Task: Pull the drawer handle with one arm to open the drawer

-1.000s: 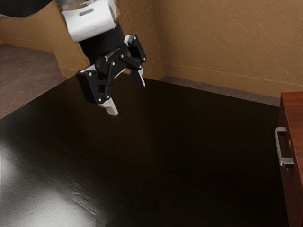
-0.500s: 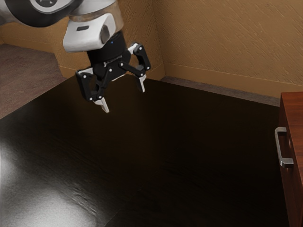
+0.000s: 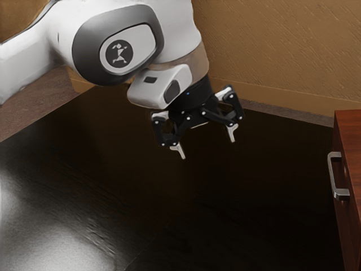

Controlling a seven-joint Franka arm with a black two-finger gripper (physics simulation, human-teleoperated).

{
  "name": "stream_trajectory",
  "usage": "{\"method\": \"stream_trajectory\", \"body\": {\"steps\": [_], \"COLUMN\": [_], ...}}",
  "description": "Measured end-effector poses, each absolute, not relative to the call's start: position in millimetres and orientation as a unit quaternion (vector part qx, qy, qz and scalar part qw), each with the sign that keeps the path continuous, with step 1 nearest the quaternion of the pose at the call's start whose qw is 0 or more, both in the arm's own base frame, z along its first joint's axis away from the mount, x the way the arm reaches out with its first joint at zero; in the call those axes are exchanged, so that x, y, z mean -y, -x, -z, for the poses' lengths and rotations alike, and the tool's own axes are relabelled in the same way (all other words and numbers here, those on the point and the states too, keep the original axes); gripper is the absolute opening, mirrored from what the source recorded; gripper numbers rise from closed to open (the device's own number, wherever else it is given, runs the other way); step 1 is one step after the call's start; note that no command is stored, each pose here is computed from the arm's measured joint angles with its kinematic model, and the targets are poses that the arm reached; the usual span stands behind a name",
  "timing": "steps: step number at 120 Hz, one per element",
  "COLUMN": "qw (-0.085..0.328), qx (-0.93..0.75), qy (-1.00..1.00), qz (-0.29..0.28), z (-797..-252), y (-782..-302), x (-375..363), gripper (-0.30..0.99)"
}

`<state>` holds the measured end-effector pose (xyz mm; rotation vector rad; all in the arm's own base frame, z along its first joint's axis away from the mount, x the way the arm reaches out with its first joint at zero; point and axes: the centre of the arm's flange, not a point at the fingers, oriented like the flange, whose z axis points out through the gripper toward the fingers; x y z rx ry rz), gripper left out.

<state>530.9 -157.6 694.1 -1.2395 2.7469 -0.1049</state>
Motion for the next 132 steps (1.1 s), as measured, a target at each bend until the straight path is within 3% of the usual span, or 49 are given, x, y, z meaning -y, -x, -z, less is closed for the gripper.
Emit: {"method": "stream_trajectory", "body": {"steps": [38,77,132], "qw": [0.095,0.128,0.126], "qx": [-0.957,-0.958,-0.968], "qy": [0.264,0.240,0.197], "qz": [0.071,0.094,0.095], "z": [-663,-676,-659], "y": [-531,-540,-540], "x": [278,271,299], "gripper": [0.69,0.69,0.69]}}
